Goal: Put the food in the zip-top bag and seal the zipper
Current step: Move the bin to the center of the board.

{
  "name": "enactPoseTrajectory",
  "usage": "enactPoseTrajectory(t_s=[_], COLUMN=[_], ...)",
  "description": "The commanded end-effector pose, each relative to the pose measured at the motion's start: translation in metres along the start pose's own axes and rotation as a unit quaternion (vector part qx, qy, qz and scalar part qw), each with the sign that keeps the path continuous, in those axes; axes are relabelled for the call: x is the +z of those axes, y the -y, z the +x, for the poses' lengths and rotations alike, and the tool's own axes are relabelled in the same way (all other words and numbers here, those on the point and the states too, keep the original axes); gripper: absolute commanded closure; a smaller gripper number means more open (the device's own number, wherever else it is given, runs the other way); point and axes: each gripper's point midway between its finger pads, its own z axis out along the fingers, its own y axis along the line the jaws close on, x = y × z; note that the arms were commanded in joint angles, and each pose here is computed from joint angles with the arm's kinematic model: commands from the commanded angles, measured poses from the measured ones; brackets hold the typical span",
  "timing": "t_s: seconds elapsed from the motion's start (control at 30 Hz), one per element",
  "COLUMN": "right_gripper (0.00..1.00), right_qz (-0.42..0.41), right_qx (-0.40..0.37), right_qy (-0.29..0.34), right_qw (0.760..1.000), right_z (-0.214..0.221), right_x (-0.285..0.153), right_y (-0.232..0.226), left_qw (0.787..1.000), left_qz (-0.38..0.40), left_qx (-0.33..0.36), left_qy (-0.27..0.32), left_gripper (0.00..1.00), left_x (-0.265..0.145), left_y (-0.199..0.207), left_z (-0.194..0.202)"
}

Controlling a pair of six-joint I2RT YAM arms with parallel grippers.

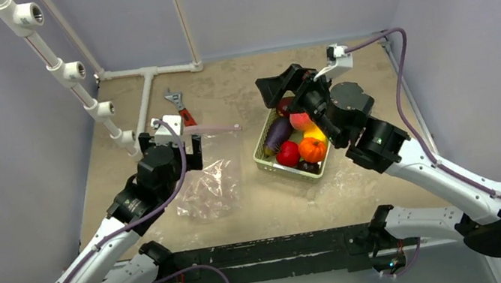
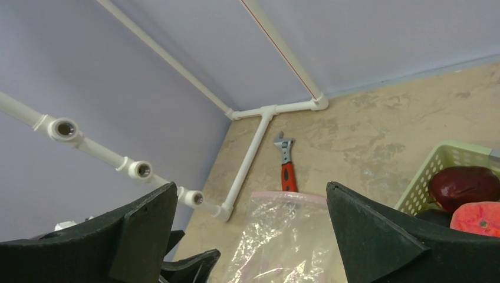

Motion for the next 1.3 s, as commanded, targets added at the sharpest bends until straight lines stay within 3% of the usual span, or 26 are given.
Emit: enactPoseTrajectory(t_s=[0.0,0.43,0.9,1.27], right_gripper=[0.01,0.02,0.09,0.16], right_qz=[0.006,-0.035,0.068,0.147], right_qx=[0.01,-0.037,-0.087,-0.111], right_qy=[-0.004,-0.037,-0.157,-0.227], right_qw=[1.0,0.998,0.981,0.956], right_z=[-0.001,0.025,0.12,0.183], right_x=[0.005,0.024,0.074,0.085], right_y=[-0.004,-0.019,0.021,0.064], left_qw=[1.0,0.999,0.999,0.999], left_qz=[0.008,0.008,0.014,0.014], left_qx=[-0.017,-0.021,-0.024,-0.024], left_qy=[0.021,0.028,0.032,0.031], left_gripper=[0.05,0.06,0.07,0.07], left_x=[-0.003,-0.005,-0.007,-0.006], left_y=[0.003,0.002,0.003,0.004], left_z=[-0.017,-0.021,-0.023,-0.023])
